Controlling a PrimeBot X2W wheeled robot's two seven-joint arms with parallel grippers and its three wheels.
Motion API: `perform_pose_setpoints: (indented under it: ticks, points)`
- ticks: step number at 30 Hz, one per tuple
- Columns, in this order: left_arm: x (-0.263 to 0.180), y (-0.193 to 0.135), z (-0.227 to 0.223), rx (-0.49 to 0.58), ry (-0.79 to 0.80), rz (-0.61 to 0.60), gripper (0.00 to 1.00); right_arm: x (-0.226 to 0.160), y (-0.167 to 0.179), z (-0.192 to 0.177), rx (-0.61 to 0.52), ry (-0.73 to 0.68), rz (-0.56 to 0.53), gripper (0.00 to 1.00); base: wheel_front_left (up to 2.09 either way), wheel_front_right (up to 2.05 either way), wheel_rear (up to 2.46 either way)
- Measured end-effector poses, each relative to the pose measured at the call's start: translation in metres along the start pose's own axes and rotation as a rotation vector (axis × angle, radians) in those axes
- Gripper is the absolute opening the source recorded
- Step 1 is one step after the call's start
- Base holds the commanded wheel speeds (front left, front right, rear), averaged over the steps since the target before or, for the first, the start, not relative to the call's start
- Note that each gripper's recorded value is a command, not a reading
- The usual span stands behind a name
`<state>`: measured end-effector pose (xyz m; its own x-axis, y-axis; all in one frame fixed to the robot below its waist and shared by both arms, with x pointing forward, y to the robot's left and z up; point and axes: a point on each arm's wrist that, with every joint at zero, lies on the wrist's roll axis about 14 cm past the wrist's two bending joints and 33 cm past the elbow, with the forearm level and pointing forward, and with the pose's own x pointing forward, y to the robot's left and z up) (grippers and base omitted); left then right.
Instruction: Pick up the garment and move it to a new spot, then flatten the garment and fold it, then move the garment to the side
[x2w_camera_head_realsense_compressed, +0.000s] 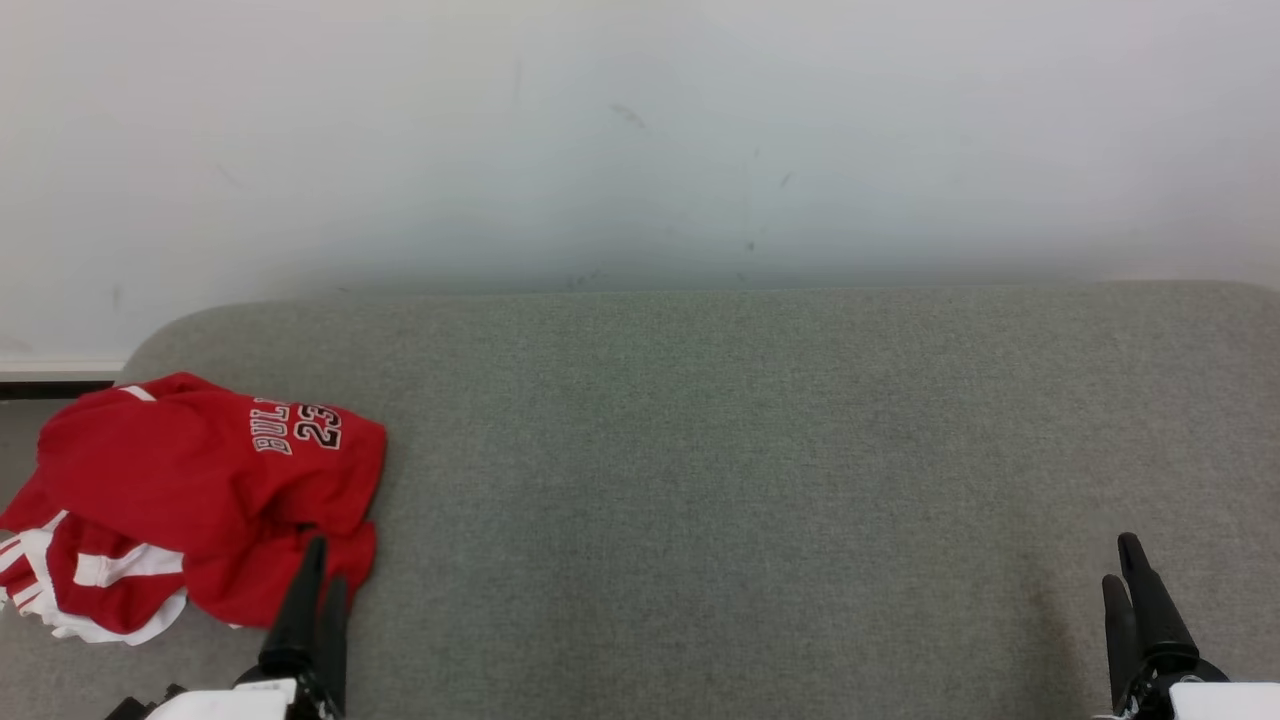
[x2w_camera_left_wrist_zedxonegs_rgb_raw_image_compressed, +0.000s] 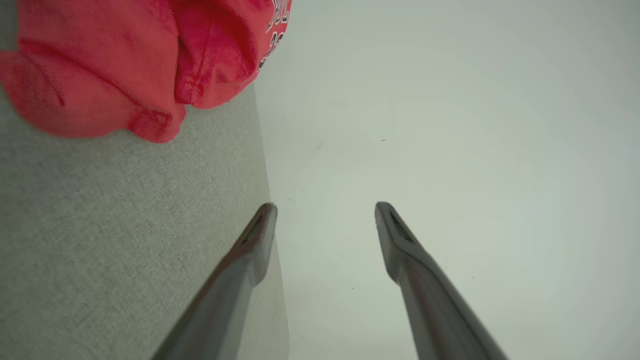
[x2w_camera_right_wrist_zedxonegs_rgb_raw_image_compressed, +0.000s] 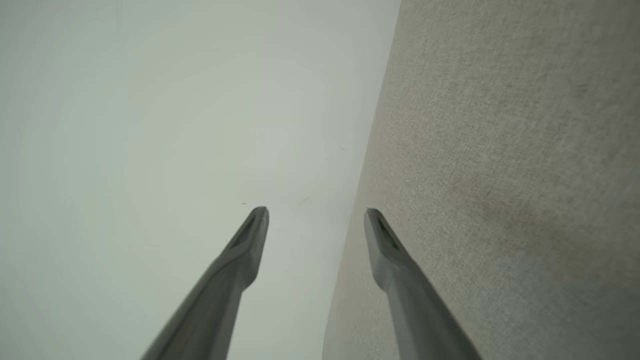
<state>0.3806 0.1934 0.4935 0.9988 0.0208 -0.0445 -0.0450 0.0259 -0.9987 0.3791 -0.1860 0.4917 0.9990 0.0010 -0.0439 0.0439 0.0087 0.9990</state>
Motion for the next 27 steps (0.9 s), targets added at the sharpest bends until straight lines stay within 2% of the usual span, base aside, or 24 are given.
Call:
perform_pose_setpoints:
  ticks: [11, 27]
  points:
    - [0.002, -0.020, -0.001, 0.149, -0.015, -0.058, 1.00, 0.002, 0.021, -0.010, -0.083, 0.005, 0.065, 1.00, 0.00, 0.00, 0.00]
    - [0.000, -0.036, -0.004, 0.528, -0.040, -0.107, 1.00, 0.001, 0.045, -0.020, -0.395, 0.010, 0.149, 1.00, 0.00, 0.00, 0.00]
